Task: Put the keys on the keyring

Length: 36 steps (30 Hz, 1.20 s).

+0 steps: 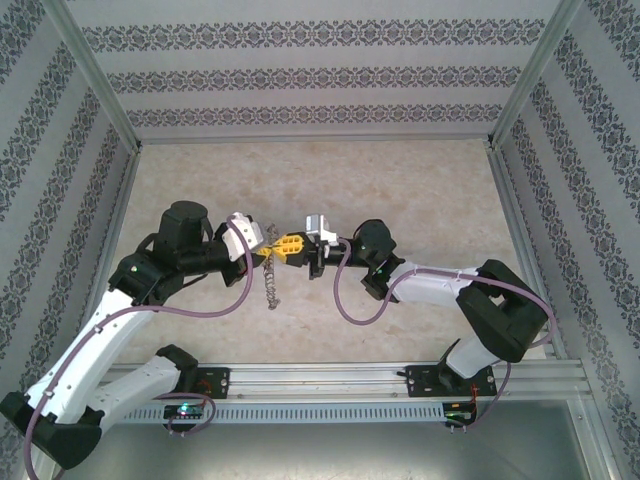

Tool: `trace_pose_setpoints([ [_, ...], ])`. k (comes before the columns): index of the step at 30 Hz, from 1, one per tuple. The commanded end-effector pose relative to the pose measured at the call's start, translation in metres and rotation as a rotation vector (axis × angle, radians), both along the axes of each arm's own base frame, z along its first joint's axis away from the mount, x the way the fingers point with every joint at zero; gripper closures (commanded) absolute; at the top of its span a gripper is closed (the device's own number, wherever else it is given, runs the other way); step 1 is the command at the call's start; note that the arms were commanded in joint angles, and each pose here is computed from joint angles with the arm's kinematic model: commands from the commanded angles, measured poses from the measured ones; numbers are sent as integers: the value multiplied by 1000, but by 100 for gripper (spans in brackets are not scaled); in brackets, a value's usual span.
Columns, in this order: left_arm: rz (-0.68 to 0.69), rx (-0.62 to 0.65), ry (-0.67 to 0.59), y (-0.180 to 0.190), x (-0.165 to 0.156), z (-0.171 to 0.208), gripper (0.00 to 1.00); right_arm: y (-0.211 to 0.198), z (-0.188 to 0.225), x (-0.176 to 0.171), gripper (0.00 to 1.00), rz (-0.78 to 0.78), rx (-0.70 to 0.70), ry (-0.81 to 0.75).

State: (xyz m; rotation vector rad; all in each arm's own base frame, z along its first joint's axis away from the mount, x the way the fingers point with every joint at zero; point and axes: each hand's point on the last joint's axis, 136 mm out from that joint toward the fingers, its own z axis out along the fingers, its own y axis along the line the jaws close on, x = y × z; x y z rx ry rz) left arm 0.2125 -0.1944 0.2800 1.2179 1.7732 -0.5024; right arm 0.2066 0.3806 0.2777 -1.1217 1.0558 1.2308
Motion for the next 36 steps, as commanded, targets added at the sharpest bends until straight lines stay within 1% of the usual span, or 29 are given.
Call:
trace_pose_setpoints([
  [1,-36,25,-15,-2,-3,7,100,3,-3,-15,87,44,-44,-90],
  [2,-35,48,-7,0,-4,5,100,2,-10,-16,81,41,-83,-108],
  [3,-34,70,3,3,-5,3,100,0,-17,-17,77,35,-125,-126],
  [7,-44,163,36,11,-9,-10,100,-8,-40,-20,74,22,-285,-178],
  [9,-53,180,47,12,-10,-12,100,-9,-44,-23,72,33,-322,-192],
  [12,-96,186,76,9,-14,-12,100,-8,-42,-22,71,32,-324,-189],
  [15,-106,202,110,7,-13,-16,100,-4,-38,-20,70,32,-313,-184],
  [20,-127,198,131,3,-13,-18,100,0,-28,-17,67,24,-289,-182],
  [24,-141,202,149,0,-15,-22,100,1,-24,-16,66,25,-279,-187],
  [32,-174,174,149,-4,-19,-17,100,9,-23,-14,67,46,-269,-179],
  [35,-192,166,154,-6,-22,-18,100,9,-23,-16,69,55,-269,-175],
  [36,-195,165,157,-6,-22,-18,100,8,-22,-17,73,60,-267,-177],
])
